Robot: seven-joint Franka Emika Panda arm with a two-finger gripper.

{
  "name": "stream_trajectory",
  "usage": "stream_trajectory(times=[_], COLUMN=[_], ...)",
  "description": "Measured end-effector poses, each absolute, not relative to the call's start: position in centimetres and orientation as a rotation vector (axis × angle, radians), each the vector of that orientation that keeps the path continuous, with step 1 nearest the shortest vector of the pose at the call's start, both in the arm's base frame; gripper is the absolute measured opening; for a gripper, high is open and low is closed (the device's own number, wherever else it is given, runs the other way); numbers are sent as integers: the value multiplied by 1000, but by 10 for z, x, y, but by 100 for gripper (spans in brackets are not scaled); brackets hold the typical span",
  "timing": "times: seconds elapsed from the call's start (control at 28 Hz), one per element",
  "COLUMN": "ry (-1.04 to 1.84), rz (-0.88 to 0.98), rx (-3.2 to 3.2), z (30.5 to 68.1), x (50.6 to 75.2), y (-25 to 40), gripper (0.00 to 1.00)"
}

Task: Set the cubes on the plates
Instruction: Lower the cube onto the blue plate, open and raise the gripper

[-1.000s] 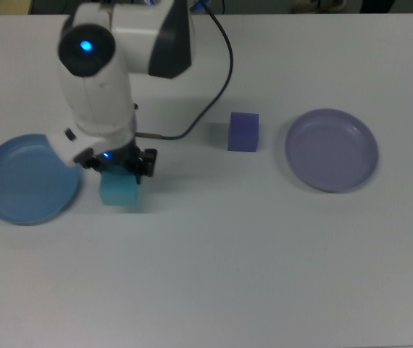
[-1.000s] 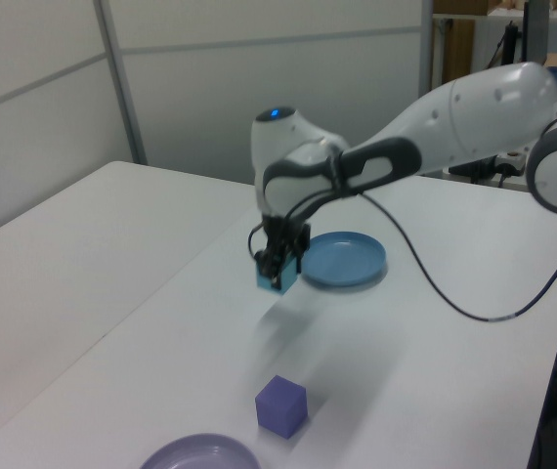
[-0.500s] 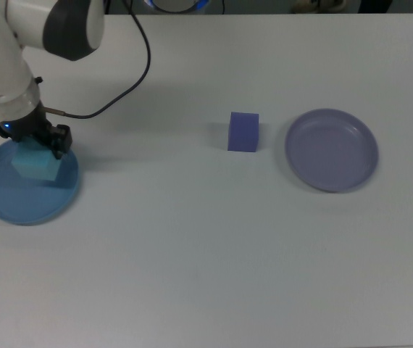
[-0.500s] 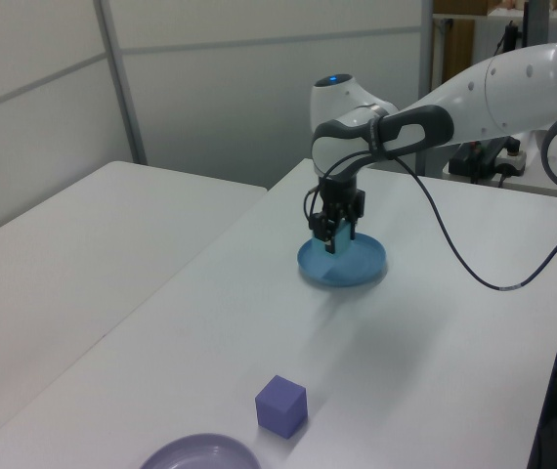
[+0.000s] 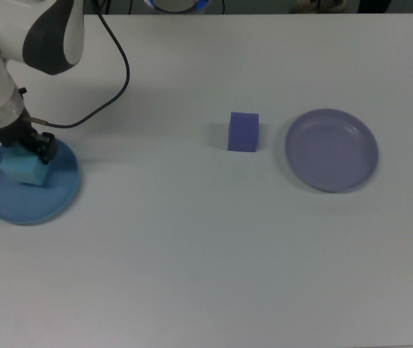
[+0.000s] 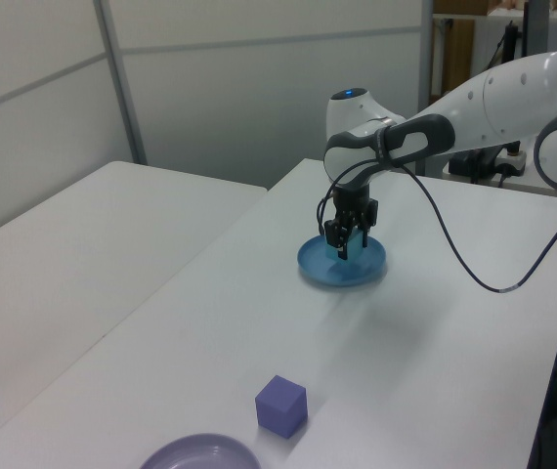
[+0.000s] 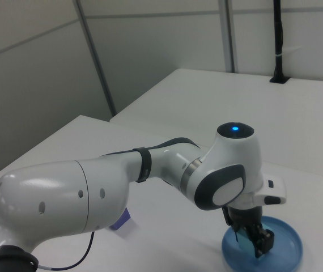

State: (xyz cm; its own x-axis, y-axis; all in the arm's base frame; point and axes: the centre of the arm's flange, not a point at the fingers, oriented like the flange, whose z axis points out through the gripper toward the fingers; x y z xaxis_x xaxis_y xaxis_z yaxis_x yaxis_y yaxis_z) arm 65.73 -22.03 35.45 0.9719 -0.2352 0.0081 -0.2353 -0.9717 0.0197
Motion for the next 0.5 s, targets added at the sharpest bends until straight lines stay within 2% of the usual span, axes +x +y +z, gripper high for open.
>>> stream_trajectory(times=[0.14,0.36,0.46,0.5], ry=[-369,-368,-376,-380], rz=[-5,27,76,95], rx=[3103,3102,3094,3091], z=[348,343,356,363], x=[658,661,666,668], y=[-220,-221,-226,-228], gripper=[66,87,100,100])
